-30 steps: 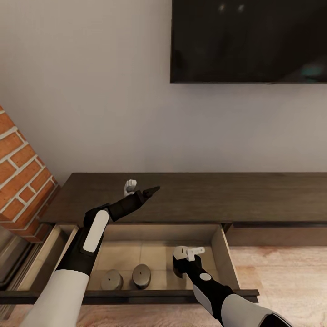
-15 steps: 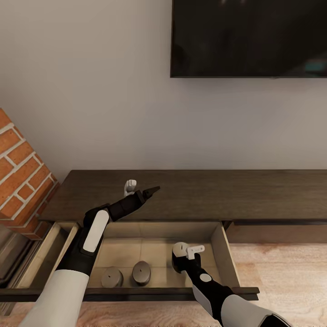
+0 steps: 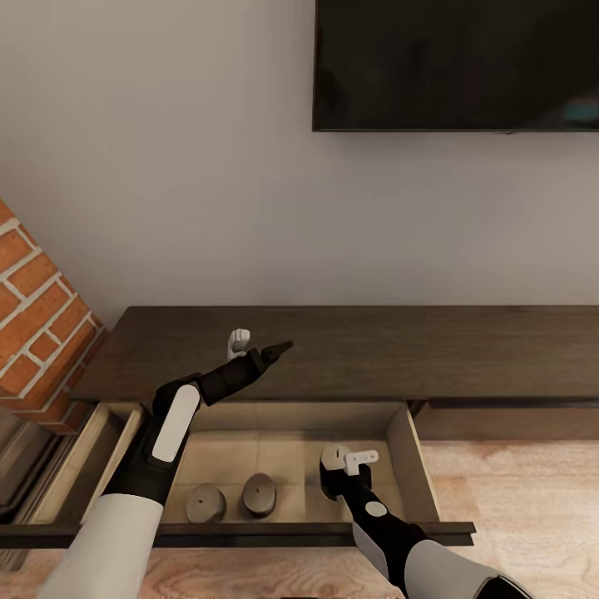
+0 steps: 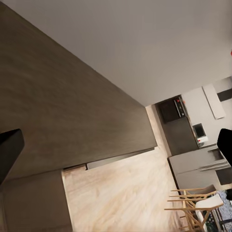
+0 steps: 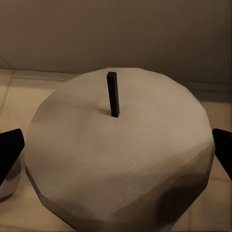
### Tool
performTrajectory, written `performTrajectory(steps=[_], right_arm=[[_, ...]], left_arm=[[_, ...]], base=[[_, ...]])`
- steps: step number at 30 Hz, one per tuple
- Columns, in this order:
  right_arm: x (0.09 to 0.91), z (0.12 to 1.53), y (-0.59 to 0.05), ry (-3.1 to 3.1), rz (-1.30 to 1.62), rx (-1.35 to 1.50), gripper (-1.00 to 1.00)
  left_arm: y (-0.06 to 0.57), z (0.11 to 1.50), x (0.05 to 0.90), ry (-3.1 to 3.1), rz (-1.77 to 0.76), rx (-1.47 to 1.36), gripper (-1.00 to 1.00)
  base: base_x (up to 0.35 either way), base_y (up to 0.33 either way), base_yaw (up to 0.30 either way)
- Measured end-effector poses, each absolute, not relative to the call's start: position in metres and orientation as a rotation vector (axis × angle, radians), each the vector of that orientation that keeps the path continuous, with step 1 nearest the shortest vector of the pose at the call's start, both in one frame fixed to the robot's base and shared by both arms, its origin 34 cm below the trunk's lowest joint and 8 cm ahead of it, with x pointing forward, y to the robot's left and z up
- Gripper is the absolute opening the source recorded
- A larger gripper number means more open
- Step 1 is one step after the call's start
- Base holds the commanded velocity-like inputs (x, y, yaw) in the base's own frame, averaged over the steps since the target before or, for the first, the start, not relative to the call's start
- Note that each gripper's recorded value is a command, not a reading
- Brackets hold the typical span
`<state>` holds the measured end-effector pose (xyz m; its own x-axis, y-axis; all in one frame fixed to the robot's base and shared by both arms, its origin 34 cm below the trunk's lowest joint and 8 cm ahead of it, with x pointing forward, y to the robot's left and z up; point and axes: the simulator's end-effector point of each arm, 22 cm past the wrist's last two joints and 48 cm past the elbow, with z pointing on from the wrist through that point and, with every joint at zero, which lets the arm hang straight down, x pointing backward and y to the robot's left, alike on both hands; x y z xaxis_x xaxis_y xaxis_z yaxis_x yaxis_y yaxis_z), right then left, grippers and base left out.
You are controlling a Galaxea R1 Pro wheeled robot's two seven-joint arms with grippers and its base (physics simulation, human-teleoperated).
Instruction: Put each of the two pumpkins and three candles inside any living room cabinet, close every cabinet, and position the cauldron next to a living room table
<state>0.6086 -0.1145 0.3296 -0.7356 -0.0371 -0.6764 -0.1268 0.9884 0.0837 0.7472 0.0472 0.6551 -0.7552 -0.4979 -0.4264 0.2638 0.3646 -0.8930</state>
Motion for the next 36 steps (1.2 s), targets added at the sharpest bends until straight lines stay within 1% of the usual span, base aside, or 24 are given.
performTrajectory(steps=[36], right_arm=[[0.592, 0.306, -0.108, 2.442, 0.182, -0.108, -1.0]], left_arm=[[0.047, 0.62, 0.747, 2.002, -1.461, -0.246, 1.0]], base=[[0.0, 0.0, 0.0]])
